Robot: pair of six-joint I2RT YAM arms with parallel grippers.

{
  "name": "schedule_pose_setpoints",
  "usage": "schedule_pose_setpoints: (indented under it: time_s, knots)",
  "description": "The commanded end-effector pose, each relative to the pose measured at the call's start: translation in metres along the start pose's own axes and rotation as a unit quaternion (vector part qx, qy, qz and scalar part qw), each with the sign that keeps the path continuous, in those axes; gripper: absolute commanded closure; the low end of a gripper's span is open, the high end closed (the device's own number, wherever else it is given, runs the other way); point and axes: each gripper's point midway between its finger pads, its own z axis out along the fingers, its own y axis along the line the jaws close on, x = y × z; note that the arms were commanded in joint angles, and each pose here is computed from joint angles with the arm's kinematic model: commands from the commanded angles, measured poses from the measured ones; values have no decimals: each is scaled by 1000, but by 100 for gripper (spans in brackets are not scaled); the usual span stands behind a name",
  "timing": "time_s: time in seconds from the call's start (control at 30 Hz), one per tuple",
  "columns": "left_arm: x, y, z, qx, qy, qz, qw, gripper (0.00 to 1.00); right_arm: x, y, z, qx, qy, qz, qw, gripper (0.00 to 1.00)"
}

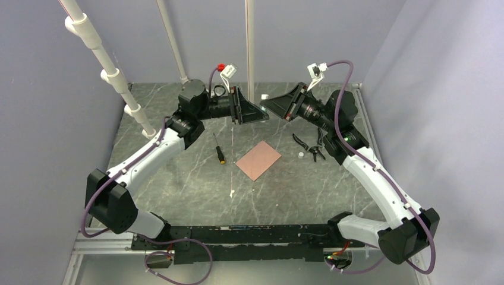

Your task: Place the letter into the envelope and seal it

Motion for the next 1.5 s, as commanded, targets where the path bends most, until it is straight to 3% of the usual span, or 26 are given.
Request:
schedule_pose_setpoints:
  time_s: [0.0,0.07,0.2,0.27,0.3,0.33,0.37,0.4,0.47,0.57,0.7,1.0,1.23,1.47]
  knots:
    - [-6,-16,4,36,2,21,999,66,-10,27,-4,-48,-13,-22,998,88]
    - [-5,-17,3,36,7,31,999,72,-9,24,-4,-40,-10,-25,999,88]
    - [-3,-17,1,34,16,46,998,68,-7,16,-5,-19,-6,-25,999,88]
    - [-2,-17,1,36,19,53,998,75,-6,13,-5,-9,-2,-23,1000,88]
    - [-2,-16,1,36,20,58,997,83,-6,12,-5,-5,0,-22,1000,87]
    - [0,-15,1,32,24,62,997,94,-5,10,-5,2,4,-20,1000,83]
    - [1,-12,1,25,29,67,997,97,-5,6,-6,15,5,-19,1000,76]
    - [3,-8,0,18,34,77,996,97,-6,0,-7,37,5,-15,999,58]
    - [7,3,-4,-10,43,101,994,98,-8,-12,-11,82,6,-14,996,37]
    - [13,17,-11,-45,68,159,984,98,-8,-32,-15,149,19,-14,989,26]
    - [22,29,-18,-60,99,209,971,97,1,-43,-12,171,53,-3,984,25]
    - [25,34,-15,-55,113,208,970,98,8,-41,-3,157,84,2,984,32]
    - [29,25,-14,-27,120,199,972,97,20,-22,2,86,112,-7,990,52]
    - [31,16,-13,-3,125,185,975,98,26,-8,-5,56,128,-10,990,48]
